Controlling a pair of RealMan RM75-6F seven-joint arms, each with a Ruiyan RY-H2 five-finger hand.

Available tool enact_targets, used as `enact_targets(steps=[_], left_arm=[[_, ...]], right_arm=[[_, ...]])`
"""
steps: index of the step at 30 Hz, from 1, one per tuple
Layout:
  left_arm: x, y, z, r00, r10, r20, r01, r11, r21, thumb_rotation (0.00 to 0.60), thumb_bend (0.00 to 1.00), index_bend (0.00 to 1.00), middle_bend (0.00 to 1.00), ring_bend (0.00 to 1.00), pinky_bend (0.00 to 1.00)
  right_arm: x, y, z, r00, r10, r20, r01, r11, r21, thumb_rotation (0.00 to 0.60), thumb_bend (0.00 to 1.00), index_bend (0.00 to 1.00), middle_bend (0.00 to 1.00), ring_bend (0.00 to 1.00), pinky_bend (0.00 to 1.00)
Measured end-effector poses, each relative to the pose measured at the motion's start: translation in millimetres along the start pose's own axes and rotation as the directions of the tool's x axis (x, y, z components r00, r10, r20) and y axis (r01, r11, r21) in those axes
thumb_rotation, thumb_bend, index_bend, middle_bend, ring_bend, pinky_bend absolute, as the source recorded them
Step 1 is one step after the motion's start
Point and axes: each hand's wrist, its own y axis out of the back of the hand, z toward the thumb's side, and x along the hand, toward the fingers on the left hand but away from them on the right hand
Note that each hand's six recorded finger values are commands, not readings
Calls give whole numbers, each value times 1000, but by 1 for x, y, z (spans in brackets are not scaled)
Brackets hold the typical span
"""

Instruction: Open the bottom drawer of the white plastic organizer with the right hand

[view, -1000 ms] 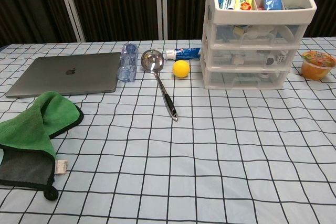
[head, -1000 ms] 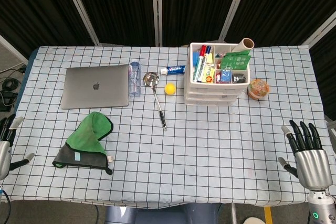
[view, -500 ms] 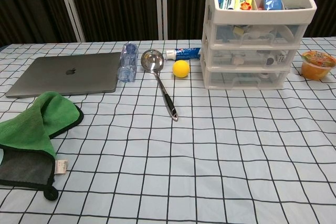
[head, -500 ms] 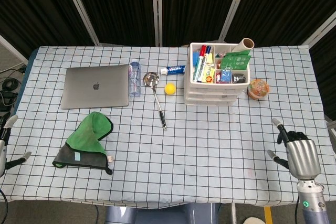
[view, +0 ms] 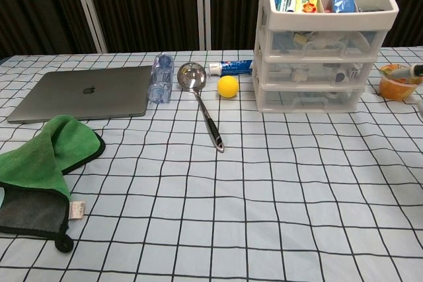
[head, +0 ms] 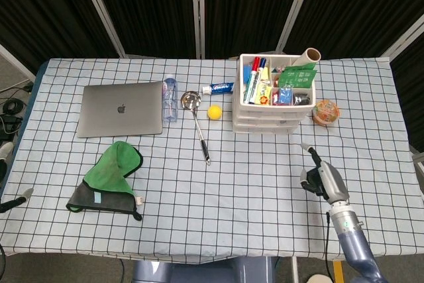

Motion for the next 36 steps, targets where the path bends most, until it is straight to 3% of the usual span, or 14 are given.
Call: enact_targets(steps=[3,5,9,15,21,26,36], left_arm=[[0,1,-1,1000,5,-3,-5,1000,-7,600,0,0,0,0,0],[0,2,-2,1000,9,-4,-9,1000,-12,600,0,0,0,0,0],[0,5,-2,1000,16,-2,-17,1000,-14,600,0,0,0,0,0],[0,5,-2,1000,22,-5,-22,1000,-2,600,0,0,0,0,0],[2,4,-3,1000,20,-8,-20,1000,-2,600,0,0,0,0,0],[3,3,-5,1000,12,-15,-12,1000,-8,600,0,0,0,0,0],[6,-1,-6,1000,-7,-17,7,1000,-9,600,0,0,0,0,0]], right_arm=[[-15,-17,5,993,102,52,-91,979,-182,600,658,124,1000,957,829],[-25,-27,10,985,161,69,-135,949,-284,600,660,122,1000,957,829],[-42,-36,15,972,218,87,-168,905,-390,600,659,136,1000,956,829],[-60,-42,10,964,239,112,-161,869,-469,600,655,167,1000,956,829],[-75,-59,11,952,285,116,-170,802,-573,600,652,173,1000,956,828],[-83,-77,13,939,322,116,-187,767,-614,600,649,181,1000,956,828],[-103,-97,13,938,323,124,-178,757,-629,600,649,172,1000,956,828]])
